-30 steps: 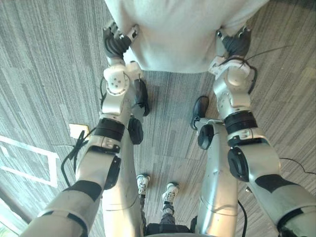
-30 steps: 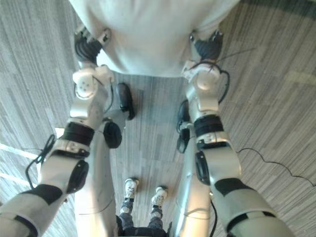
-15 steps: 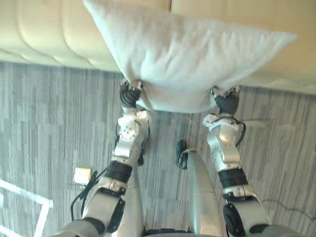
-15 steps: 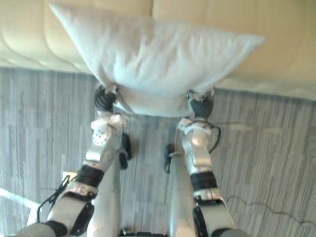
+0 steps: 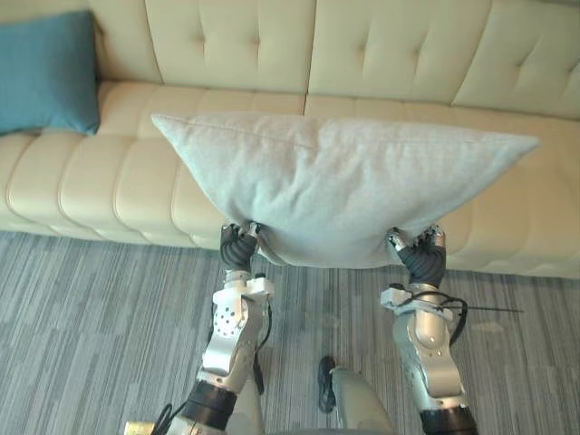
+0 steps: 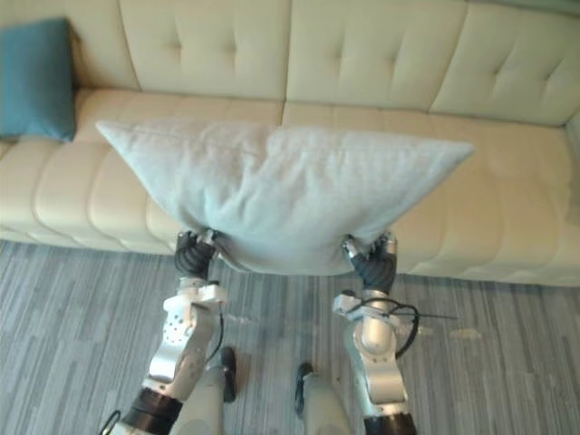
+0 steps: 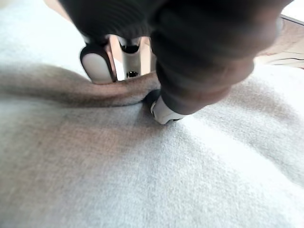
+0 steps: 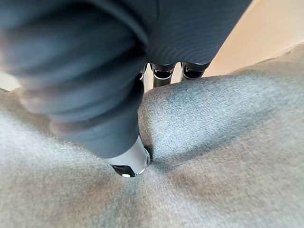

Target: Pick up cushions and gather them together orderly.

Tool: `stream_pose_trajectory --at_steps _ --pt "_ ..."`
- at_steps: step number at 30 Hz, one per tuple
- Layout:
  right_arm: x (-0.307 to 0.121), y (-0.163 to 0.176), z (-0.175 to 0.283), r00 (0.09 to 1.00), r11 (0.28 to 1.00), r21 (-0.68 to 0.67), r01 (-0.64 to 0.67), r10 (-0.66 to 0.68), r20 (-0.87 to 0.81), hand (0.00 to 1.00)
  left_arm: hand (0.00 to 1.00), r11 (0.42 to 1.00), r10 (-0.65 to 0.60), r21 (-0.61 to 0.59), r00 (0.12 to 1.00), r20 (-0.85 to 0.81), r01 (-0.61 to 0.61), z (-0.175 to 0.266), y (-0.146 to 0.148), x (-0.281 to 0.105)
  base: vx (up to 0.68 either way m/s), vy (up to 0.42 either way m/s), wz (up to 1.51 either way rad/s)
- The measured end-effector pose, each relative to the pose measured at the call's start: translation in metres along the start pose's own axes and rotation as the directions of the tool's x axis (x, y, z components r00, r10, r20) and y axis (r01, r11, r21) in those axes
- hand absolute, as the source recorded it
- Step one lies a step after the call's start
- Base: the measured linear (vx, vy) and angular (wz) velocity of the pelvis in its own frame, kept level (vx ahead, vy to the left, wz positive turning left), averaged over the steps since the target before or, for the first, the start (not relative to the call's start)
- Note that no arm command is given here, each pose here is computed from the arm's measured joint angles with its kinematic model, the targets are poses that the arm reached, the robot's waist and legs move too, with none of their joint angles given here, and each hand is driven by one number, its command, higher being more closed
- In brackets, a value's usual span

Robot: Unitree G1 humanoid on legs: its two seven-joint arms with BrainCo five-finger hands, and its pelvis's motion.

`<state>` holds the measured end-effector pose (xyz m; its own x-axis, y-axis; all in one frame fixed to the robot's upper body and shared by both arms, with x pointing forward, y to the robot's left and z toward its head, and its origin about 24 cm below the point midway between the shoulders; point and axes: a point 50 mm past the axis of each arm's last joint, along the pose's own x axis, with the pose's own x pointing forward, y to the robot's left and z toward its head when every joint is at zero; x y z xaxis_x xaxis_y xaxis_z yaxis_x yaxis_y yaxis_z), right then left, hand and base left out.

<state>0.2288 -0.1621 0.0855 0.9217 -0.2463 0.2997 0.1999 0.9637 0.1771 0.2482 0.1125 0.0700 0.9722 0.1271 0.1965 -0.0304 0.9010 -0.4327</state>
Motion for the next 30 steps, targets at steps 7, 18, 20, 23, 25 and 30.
stream_pose_trajectory --at_steps 7,18,20,23,25,30 --pt "-0.01 -0.003 -0.01 0.998 1.0 0.002 0.001 0.0 -0.059 1.0 1.0 1.0 0.021 0.018 0.998 -0.06 -0.02 -0.01 0.01 -0.014 0.01 0.104 -0.33" --pt "-0.015 -0.008 -0.015 0.996 1.0 -0.004 -0.011 0.01 -0.087 1.0 1.0 1.0 0.031 0.005 0.998 -0.054 -0.031 -0.007 0.011 -0.016 0.17 -0.103 0.0" --pt "-0.015 -0.015 -0.014 0.996 1.0 -0.017 0.014 -0.015 -0.084 1.0 1.0 1.0 0.008 -0.005 0.998 -0.065 -0.008 -0.009 0.004 -0.016 0.32 -0.224 0.13" --pt "-0.027 -0.029 -0.006 0.995 0.998 -0.024 0.061 -0.063 -0.08 1.0 1.0 0.999 -0.028 -0.039 0.995 -0.096 0.025 -0.015 -0.007 -0.021 0.35 -0.231 0.53" --pt "-0.038 -0.034 0.003 0.995 0.997 -0.03 0.075 -0.077 -0.067 1.0 1.0 0.998 -0.043 -0.053 0.993 -0.113 0.037 -0.019 -0.008 -0.026 0.24 -0.095 0.49" --pt "-0.038 -0.032 0.014 0.998 0.998 -0.021 0.059 -0.06 -0.02 1.0 1.0 0.999 -0.028 -0.049 0.988 -0.154 0.021 -0.025 -0.002 -0.037 0.14 0.019 0.08"
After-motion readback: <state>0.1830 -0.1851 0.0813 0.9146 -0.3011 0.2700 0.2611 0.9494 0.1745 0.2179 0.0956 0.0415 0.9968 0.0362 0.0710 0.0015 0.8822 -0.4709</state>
